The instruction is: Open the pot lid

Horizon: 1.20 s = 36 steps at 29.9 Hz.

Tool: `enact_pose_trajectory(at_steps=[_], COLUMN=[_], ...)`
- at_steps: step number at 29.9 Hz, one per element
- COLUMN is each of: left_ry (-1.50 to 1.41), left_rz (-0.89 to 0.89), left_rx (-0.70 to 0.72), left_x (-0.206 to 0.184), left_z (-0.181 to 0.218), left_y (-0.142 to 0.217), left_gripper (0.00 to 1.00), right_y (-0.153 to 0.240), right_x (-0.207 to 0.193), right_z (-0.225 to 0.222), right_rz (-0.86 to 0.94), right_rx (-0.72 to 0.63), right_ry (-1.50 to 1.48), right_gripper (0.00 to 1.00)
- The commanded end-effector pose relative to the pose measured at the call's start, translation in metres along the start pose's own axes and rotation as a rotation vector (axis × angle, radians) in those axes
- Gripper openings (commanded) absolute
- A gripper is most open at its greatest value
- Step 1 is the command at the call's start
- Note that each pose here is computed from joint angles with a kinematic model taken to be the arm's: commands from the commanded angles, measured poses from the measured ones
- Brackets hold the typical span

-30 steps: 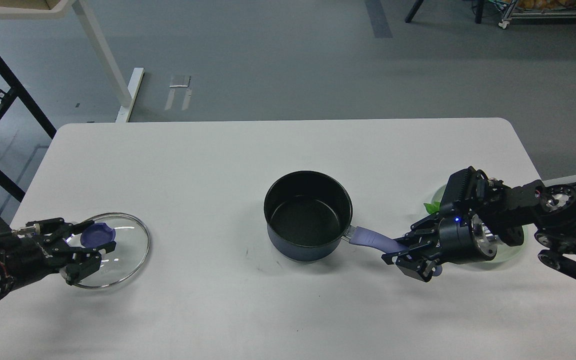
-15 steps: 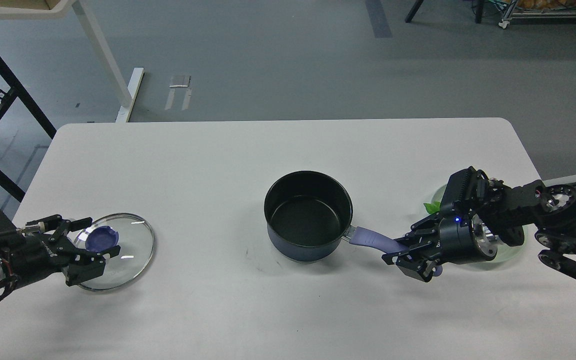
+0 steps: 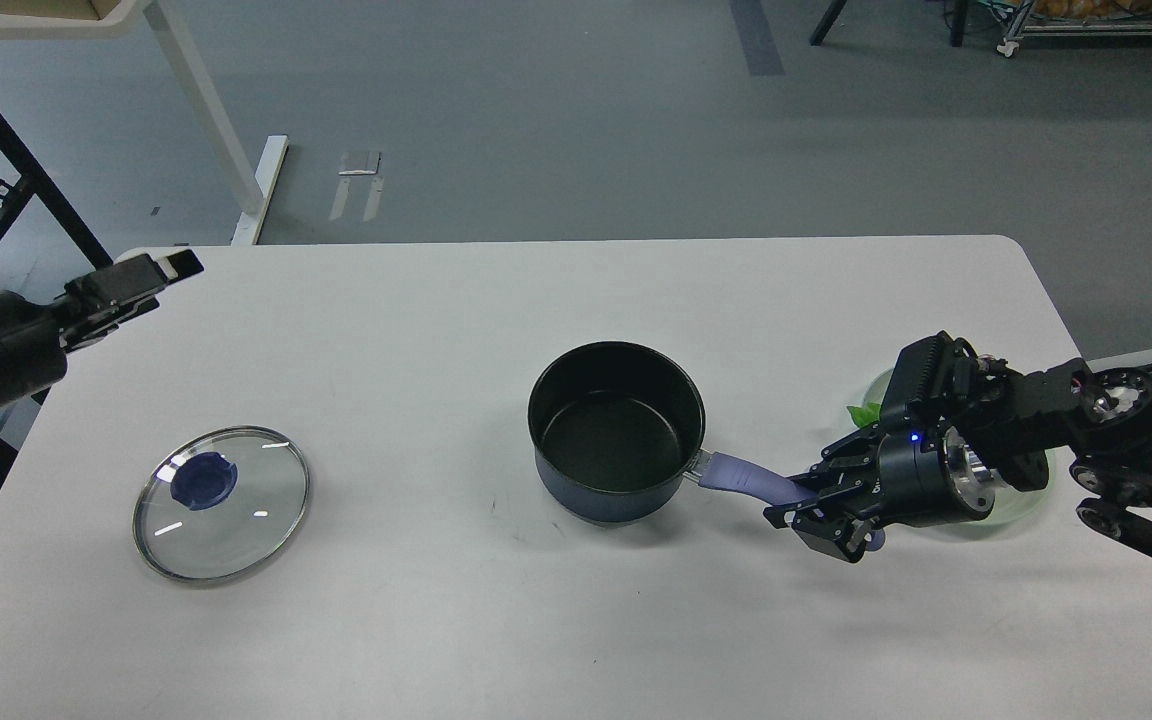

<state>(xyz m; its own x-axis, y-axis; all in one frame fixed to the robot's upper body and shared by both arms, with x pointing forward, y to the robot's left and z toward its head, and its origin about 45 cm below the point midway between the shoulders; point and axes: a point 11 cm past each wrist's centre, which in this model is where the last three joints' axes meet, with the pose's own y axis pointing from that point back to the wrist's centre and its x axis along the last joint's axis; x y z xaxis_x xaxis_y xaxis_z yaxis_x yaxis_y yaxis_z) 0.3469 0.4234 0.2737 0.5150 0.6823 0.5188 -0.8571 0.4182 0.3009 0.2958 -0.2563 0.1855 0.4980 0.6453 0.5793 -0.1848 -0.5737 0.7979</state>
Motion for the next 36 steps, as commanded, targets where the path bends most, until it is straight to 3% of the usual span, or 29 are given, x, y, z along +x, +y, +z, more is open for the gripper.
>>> enact_pose_trajectory(at_steps=[1, 8, 11, 18, 28, 36], left_ry=[0.334, 0.504, 0.622, 0.708, 0.733, 0.738], left_rz=[0.135, 0.248, 0.292, 0.254, 0.215, 0.207], left_rx=[-0.067, -0.099, -0.138, -0.180, -0.195, -0.197], left_x=[0.009, 0.014, 0.024, 0.026, 0.023, 0.022], left_z=[0.005, -0.015, -0.023, -0.026, -0.024, -0.023], left_y=[-0.016, -0.063, -0.071, -0.072, -0.072, -0.073], left_gripper=[0.99, 0.99, 0.99, 0.99, 0.99, 0.99], right_y=[0.000, 0.000, 0.000, 0.004, 0.059, 0.128], right_x=[0.000, -0.001, -0.001, 0.001, 0.030, 0.088], right_z=[0.000, 0.000, 0.000, 0.002, 0.005, 0.015], right_rz=[-0.001, -0.001, -0.001, 0.011, 0.164, 0.529], right_rx=[0.000, 0.001, -0.001, -0.005, -0.022, 0.060], right_ry=[-0.001, -0.001, -0.002, -0.014, -0.107, -0.375], right_gripper=[0.34, 0.38, 0.46, 0.98, 0.98, 0.99])
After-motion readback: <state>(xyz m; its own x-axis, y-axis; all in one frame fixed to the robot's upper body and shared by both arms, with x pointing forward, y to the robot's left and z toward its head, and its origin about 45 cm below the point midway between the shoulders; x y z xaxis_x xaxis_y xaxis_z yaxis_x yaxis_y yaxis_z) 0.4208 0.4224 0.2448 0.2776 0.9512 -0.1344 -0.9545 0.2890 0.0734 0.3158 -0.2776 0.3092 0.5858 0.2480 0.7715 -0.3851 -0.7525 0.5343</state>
